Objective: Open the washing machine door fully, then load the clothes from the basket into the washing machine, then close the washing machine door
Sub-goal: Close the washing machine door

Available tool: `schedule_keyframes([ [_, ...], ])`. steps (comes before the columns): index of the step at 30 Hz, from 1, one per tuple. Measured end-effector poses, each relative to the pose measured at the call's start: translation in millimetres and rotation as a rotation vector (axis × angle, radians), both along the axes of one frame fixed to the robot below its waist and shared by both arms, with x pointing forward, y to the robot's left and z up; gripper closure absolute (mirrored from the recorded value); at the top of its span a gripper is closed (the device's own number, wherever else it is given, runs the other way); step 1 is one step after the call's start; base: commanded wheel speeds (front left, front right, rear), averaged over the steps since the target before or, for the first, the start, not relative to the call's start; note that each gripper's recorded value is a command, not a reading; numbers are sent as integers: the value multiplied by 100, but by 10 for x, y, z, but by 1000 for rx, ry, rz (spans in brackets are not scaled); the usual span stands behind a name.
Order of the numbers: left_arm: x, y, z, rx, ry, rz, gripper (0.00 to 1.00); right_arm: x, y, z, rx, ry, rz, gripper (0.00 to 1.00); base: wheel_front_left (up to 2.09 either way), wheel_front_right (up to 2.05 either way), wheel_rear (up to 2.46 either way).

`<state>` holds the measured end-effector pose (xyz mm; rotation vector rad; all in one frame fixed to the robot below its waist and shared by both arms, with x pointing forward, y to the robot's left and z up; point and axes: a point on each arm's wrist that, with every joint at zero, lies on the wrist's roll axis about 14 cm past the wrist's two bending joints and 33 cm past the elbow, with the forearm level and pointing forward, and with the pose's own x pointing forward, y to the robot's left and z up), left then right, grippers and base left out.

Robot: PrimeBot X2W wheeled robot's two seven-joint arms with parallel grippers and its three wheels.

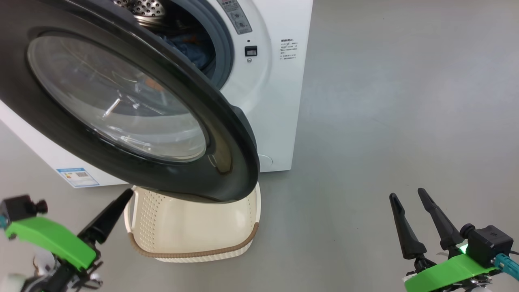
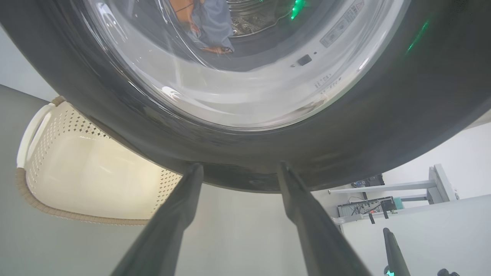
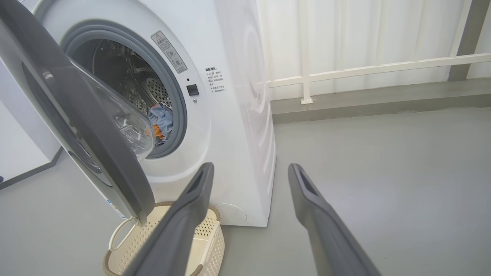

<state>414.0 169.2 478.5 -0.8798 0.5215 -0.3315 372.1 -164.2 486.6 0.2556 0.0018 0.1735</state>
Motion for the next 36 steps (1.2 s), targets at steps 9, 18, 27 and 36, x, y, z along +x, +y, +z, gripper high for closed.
schedule_keyframes([
  [9,-156,145,-225,1,-14,157,0,21,37,2,-5,-1,17,0,0,0,0],
  [18,-345,298,-370,98,-93,288,0,-18,50,-5,-13,2,28,0,0,0,0],
  [27,-512,441,-480,276,-160,299,0,-62,75,30,-14,-8,36,0,0,0,0],
  [36,-529,673,-296,531,-315,344,0,-96,82,28,-8,-6,39,0,0,0,0],
])
